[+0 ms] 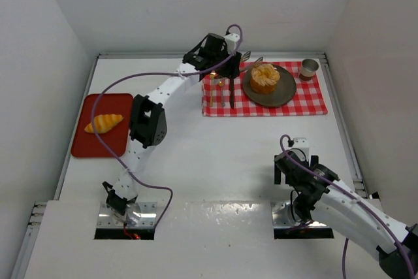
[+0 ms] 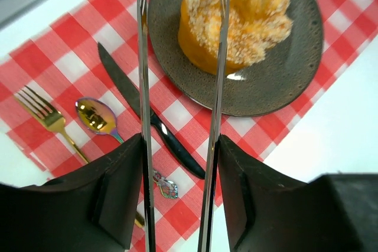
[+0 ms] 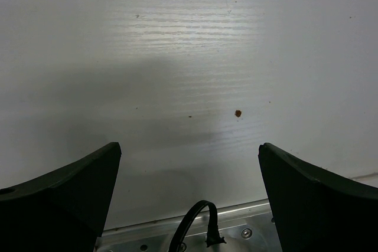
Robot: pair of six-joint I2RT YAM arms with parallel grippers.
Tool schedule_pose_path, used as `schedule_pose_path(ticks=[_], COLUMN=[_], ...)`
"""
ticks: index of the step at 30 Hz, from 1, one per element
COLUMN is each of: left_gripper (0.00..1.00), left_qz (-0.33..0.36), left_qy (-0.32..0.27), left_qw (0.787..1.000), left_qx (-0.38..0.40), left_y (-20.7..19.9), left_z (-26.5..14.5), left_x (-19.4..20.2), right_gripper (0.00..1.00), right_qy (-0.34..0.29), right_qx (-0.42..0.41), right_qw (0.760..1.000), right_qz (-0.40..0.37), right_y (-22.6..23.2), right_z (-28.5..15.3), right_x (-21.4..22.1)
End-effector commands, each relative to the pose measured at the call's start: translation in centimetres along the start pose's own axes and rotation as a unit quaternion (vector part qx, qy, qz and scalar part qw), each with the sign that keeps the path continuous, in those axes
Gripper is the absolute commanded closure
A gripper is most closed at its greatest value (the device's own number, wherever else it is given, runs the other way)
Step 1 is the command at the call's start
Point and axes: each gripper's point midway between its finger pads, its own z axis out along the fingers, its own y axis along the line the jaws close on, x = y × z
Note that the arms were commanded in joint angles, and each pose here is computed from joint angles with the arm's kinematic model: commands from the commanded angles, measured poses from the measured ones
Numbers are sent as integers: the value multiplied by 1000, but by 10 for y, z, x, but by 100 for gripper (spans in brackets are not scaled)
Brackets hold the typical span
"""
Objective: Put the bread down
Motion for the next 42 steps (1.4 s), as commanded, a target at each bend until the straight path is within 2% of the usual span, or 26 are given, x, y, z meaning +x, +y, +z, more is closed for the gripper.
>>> schedule_pose_path(ticks=[1, 3, 6, 8, 9, 10, 11, 12, 13, 14, 15, 16, 17, 18, 19, 21, 25, 27, 30, 33, 38, 39, 42], left_gripper=[45, 45, 45, 45, 45, 45, 45, 45, 45, 45, 45, 45, 45, 45, 45, 46, 49, 49, 49, 50, 47, 47, 45], left_qz=[4, 4, -1, 11, 10, 29, 67, 61, 75, 96, 129, 121, 127, 140, 122, 95, 53, 48, 3, -2, 21, 48, 69], left_qy=[-105, -129, -135, -121, -93, -101, -74, -35, -20, -17, 1, 42, 61, 83, 112, 140, 170, 187, 194, 205, 227, 228, 226], left_qw=[994, 992, 991, 993, 995, 994, 994, 997, 996, 993, 987, 987, 983, 976, 975, 969, 963, 963, 966, 965, 960, 957, 954], left_qx=[21, 11, 3, -11, -18, -26, -32, -38, -45, -62, -92, -101, -115, -148, -151, -178, -201, -186, -171, -165, -163, -172, -186], left_y=[-12, 1, 24, 51, 63, 64, 73, 98, 107, 105, 129, 139, 144, 154, 157, 170, 184, 186, 196, 212, 219, 221, 225], left_z=[-69, -99, -144, -174, -180, -214, -229, -242, -259, -297, -322, -330, -346, -381, -388, -420, -457, -469, -492, -512, -529, -533, -536], left_x=[-92, -114, -123, -115, -92, -96, -76, -37, -20, -11, 8, 48, 67, 86, 117, 152, 208, 227, 248, 264, 279, 273, 269], right_gripper=[1, 1, 1, 1, 1, 1, 1, 1, 1, 1, 1, 1, 1, 1, 1, 1, 1, 1, 1, 1, 1, 1, 1], right_qy=[-12, -15, -20, -24, -24, -28, -27, -28, -32, -31, -30, -37, -36, -37, -36, -39, -22, -24, -25, -26, -25, -23, -21], right_qx=[-12, -13, -21, -28, -29, -33, -33, -41, -45, -53, -56, -66, -75, -77, -85, -93, -125, -137, -141, -147, -151, -151, -152], right_qw=[1000, 1000, 1000, 999, 999, 999, 999, 999, 998, 998, 998, 997, 996, 996, 995, 994, 991, 989, 988, 987, 987, 987, 987], right_qz=[4, 6, 11, 7, 6, 5, 0, -6, -11, -11, -18, -21, -29, -31, -38, -42, -51, -55, -60, -61, -45, -42, -40], right_y=[4, 5, 8, 11, 11, 12, 12, 16, 17, 20, 22, 27, 31, 33, 37, 43, 57, 63, 64, 65, 66, 66, 66], right_z=[-7, -7, -7, -7, -8, -8, -8, -7, -7, -8, -6, -6, -7, -7, -7, -8, -10, -13, -17, -20, -22, -23, -25], right_x=[-12, -14, -16, -19, -19, -21, -21, -21, -24, -24, -24, -28, -29, -31, -32, -37, -35, -40, -44, -45, -45, -44, -47])
